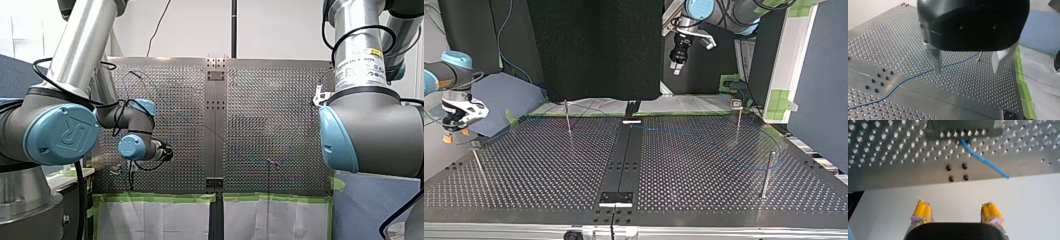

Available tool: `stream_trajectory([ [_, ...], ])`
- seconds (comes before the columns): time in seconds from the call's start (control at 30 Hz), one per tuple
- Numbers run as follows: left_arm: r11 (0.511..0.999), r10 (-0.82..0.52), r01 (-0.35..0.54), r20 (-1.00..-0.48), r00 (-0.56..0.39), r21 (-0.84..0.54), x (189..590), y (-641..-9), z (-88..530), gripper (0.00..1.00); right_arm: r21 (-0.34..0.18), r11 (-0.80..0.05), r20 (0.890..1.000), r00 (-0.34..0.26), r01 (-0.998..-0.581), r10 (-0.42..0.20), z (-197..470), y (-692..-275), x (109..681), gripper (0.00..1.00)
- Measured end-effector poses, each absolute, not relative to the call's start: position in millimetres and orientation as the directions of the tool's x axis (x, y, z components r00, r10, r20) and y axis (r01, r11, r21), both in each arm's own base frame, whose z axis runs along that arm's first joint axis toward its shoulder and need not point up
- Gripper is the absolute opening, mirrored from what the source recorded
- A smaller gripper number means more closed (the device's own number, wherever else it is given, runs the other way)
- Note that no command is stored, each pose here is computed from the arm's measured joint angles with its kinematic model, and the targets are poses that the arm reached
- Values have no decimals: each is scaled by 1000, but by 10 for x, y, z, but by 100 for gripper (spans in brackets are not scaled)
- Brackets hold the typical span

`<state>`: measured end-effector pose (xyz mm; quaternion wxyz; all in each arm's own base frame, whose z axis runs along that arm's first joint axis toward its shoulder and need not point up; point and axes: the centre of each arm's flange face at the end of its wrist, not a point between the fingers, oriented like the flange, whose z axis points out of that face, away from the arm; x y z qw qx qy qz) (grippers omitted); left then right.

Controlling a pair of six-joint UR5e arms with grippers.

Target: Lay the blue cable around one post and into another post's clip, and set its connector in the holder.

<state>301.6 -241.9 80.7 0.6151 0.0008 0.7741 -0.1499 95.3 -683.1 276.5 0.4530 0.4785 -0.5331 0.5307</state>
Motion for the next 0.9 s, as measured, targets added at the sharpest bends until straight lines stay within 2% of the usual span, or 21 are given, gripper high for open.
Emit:
stream_trajectory([
  [0.13,955,-182,185,-953,-244,-230,3020,-2417,806,100,-155,19,988,-156,-988,-19,2768,-6759,883,100],
  [0.5,959,-170,183,-954,-249,-218,3018,-2402,799,100,-227,95,972,-219,-969,85,3008,-6502,788,100],
  [0.63,959,-166,184,-953,-254,-216,3011,-2400,795,100,-215,89,972,-205,-972,114,3096,-6392,883,100],
  [0.9,956,-164,195,-950,-266,-219,2997,-2412,787,100,-142,-5,975,-140,-990,170,3297,-6078,1332,100],
])
